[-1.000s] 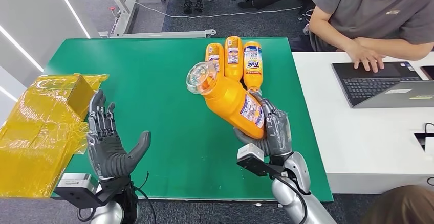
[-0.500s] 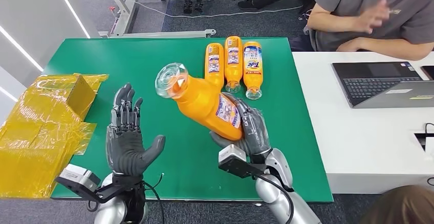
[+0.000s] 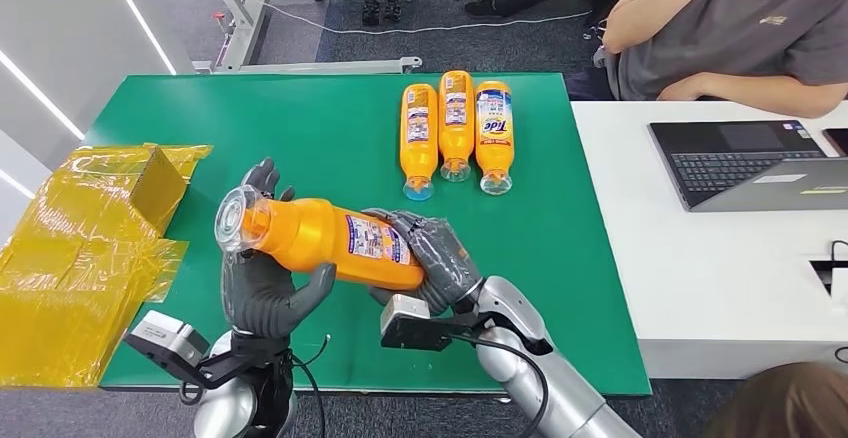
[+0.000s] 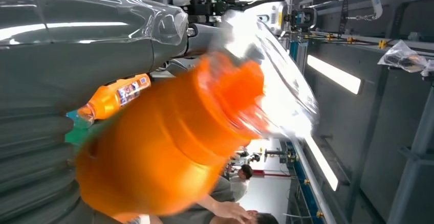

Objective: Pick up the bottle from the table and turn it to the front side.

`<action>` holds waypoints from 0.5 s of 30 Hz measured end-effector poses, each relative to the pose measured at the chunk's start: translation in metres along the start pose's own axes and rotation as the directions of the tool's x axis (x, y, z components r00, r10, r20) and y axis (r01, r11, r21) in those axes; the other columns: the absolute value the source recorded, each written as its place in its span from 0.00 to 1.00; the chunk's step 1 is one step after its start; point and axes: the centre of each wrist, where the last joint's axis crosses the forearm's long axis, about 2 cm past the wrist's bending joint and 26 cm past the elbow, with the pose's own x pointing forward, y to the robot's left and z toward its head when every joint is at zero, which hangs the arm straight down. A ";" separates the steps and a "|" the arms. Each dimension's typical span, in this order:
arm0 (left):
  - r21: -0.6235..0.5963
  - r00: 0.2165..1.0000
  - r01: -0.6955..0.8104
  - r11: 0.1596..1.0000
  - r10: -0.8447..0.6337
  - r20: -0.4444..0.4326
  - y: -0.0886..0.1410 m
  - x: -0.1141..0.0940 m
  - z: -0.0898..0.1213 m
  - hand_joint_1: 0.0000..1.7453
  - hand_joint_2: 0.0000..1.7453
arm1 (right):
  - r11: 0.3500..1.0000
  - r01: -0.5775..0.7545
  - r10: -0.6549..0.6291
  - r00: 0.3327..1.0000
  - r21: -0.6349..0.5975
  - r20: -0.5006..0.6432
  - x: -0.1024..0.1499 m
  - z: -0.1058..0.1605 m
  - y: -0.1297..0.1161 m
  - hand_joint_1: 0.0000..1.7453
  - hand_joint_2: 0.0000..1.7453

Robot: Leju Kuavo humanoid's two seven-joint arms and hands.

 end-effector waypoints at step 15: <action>-0.017 1.000 -0.015 1.000 0.015 -0.025 0.005 -0.006 -0.002 1.00 1.00 | 0.991 0.018 -0.017 1.000 0.130 -0.010 -0.012 0.000 0.012 1.00 1.00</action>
